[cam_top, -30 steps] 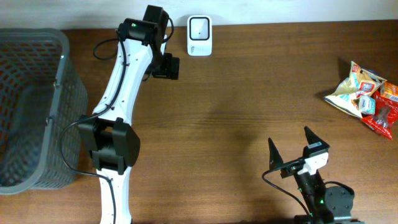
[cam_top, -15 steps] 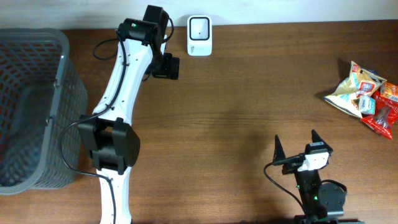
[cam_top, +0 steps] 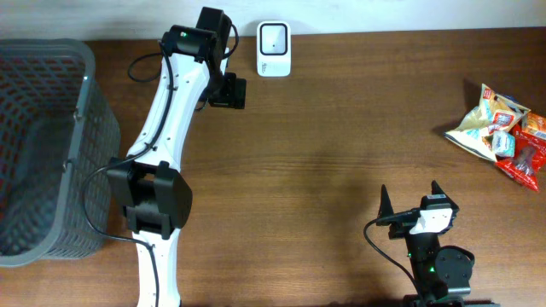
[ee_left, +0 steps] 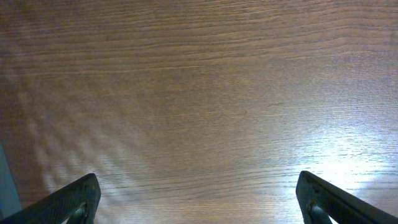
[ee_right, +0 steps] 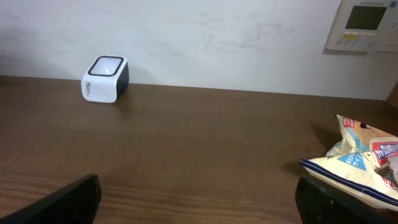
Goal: Scan the item barcode
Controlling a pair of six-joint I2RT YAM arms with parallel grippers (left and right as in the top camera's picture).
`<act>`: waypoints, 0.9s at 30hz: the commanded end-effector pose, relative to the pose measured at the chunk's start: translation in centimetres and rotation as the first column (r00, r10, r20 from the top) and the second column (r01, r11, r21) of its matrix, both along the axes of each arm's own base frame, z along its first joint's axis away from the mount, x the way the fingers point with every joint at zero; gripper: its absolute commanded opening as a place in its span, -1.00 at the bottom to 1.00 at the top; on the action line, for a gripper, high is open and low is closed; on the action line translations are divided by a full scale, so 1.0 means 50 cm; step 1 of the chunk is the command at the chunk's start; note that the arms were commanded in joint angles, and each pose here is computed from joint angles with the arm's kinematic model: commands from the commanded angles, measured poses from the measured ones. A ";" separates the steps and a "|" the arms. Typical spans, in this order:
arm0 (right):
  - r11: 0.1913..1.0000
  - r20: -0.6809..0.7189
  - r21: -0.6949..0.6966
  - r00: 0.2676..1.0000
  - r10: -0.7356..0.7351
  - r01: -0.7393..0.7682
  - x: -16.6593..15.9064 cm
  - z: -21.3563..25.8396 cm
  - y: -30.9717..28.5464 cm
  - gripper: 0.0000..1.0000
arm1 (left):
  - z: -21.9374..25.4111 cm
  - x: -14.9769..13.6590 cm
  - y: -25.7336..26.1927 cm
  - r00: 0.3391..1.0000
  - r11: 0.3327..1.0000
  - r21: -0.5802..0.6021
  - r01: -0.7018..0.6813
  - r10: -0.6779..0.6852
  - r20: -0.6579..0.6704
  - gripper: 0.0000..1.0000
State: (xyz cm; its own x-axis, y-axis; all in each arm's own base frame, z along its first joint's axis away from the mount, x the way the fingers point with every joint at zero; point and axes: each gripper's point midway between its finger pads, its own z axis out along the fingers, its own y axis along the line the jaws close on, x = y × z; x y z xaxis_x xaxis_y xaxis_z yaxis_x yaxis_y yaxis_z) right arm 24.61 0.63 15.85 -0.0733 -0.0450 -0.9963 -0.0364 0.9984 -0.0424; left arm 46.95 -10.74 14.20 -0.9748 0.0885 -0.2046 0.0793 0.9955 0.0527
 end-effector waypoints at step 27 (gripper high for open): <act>1.000 -0.002 0.002 1.000 -0.007 0.007 0.000 -0.005 -0.001 0.97 | 0.066 -0.054 -0.030 1.000 0.993 -0.117 0.019 -0.019 0.001 0.98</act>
State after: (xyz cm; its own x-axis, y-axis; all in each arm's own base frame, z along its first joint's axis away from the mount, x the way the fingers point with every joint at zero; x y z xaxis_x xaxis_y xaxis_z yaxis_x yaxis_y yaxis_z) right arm 24.60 0.63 15.85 -0.0733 -0.0457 -0.9963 -0.0368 0.9984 -0.0431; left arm 45.12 -11.22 14.03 -0.9864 0.0906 -0.1374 0.0901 0.9959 0.0102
